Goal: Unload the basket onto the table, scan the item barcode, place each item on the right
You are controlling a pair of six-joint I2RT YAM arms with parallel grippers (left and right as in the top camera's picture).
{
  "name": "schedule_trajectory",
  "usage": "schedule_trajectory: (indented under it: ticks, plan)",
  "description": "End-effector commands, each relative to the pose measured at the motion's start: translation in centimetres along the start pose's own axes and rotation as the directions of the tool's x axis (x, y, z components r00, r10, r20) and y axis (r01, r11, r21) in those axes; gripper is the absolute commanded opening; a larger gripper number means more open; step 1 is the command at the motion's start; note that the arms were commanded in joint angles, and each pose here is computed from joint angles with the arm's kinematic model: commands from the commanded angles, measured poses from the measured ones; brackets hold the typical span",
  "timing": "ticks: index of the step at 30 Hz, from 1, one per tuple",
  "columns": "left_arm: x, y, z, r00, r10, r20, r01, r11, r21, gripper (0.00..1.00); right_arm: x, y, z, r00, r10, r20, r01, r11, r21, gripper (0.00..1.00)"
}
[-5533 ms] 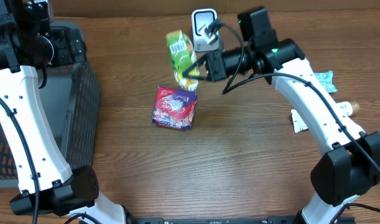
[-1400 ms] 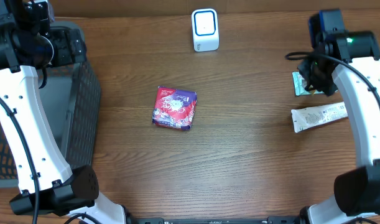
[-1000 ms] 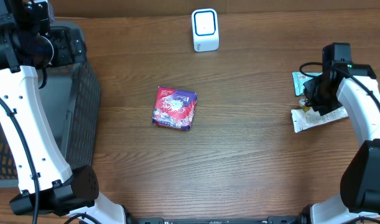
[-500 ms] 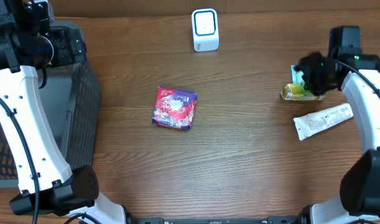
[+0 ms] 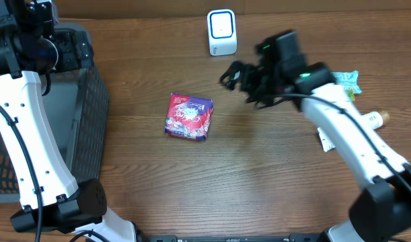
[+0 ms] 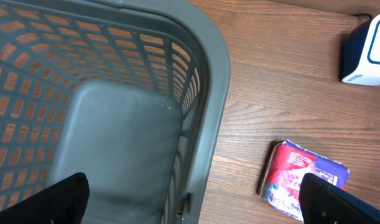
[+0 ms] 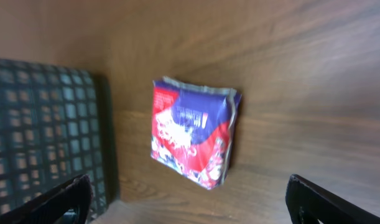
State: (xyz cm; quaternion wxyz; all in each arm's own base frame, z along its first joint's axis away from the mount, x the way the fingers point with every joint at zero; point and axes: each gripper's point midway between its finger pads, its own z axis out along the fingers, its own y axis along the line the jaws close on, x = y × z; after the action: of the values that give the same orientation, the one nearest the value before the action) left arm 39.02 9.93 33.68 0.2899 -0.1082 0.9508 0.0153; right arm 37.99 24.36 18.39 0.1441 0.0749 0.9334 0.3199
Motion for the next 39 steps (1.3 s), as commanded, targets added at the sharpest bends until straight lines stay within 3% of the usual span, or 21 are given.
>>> schedule_trajectory:
  ticks: [1, 10, 21, 39]
  plan:
    - [-0.1, -0.4, -0.3, 1.0, 0.022, 0.01, -0.022, 1.0, 0.011, 0.99, 1.3, -1.1, 3.5, 0.997, 0.073, -0.034, -0.07, 0.994, 0.084, 1.0]
    - [-0.1, -0.4, -0.3, 1.0, 0.022, 0.01, -0.022, 1.0, 0.011, 1.0, 4.8, -2.6, 9.8, 0.989, 0.008, -0.147, 0.016, 0.987, 0.162, 1.0]
    - [-0.1, -0.4, -0.3, 1.0, 0.022, 0.01, -0.022, 1.0, 0.011, 1.0, 5.0, -0.2, 12.0, 0.988, -0.098, -0.117, 0.109, 0.99, 0.091, 1.0]
    - [-0.1, -0.4, -0.3, 1.0, 0.022, 0.01, -0.022, 1.0, 0.011, 0.99, 7.6, -1.2, 15.8, 0.978, -0.121, -0.167, 0.143, 0.982, 0.126, 0.98]
